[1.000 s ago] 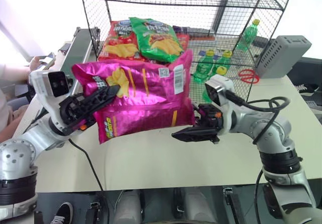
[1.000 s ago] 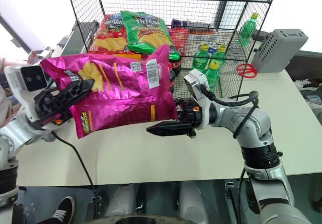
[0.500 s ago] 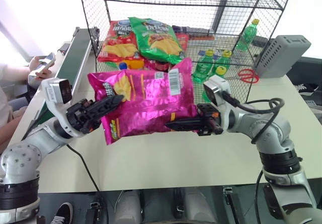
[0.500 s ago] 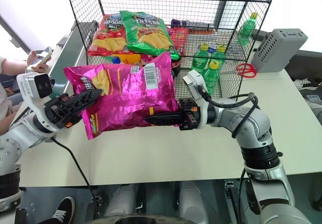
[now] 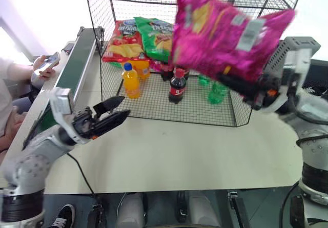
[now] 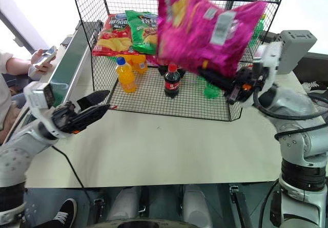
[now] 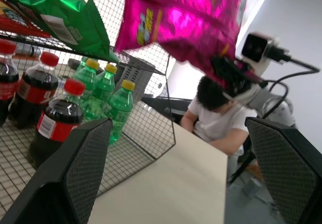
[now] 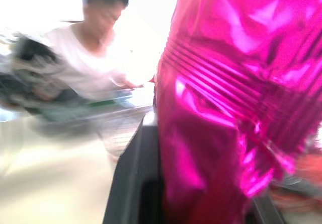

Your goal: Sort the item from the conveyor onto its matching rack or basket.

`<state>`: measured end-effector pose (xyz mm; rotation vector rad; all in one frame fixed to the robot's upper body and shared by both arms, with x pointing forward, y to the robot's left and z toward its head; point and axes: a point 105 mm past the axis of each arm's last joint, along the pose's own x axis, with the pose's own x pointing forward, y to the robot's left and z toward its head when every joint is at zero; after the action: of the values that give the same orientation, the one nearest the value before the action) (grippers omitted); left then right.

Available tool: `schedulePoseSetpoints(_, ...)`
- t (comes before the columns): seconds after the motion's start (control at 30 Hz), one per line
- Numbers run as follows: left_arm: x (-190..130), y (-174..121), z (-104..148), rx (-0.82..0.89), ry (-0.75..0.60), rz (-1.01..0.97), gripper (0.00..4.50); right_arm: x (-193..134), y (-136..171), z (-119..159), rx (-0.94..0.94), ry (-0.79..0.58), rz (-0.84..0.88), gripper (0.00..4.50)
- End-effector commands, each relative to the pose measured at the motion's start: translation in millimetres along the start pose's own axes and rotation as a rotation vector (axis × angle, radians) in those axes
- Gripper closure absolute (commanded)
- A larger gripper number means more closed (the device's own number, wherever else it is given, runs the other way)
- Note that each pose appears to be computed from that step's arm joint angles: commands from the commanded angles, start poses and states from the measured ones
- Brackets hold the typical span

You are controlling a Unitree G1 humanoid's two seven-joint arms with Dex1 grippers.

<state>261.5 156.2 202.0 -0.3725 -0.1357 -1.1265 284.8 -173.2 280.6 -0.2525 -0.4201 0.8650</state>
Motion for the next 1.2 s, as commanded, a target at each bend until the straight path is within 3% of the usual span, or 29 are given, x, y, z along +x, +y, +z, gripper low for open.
schedulePoseSetpoints(0.03,13,-1,3,0.047,-0.01,-0.05,0.0,-11,-23,11,-0.3,0.032,-0.104,4.16)
schedulePoseSetpoints(0.17,24,2,-1,0.047,-0.012,-0.071,0.0,-14,-44,-10,-0.504,0.152,-0.195,4.16)
schedulePoseSetpoints(0.27,27,2,-1,0.059,-0.008,-0.076,0.0,-16,-44,-35,-0.771,0.301,-0.119,4.16)
schedulePoseSetpoints(0.5,27,-1,-1,0.087,-0.012,-0.059,0.0,-14,-78,-36,-1.227,0.402,-0.199,4.16)
schedulePoseSetpoints(0.6,27,-1,-1,0.088,-0.019,-0.046,0.0,-7,-80,-48,-1.341,0.455,-0.143,4.16)
schedulePoseSetpoints(0.87,30,-3,-5,0.1,-0.02,-0.034,0.0,36,-102,-59,-1.424,0.507,-0.217,4.16)
schedulePoseSetpoints(1.13,27,-7,-8,0.097,-0.03,-0.006,0.0,41,-111,-70,-1.241,0.512,-0.264,4.16)
schedulePoseSetpoints(1.2,27,-9,-10,0.097,-0.023,-0.011,0.0,40,-113,-72,-1.201,0.519,-0.27,3.11)
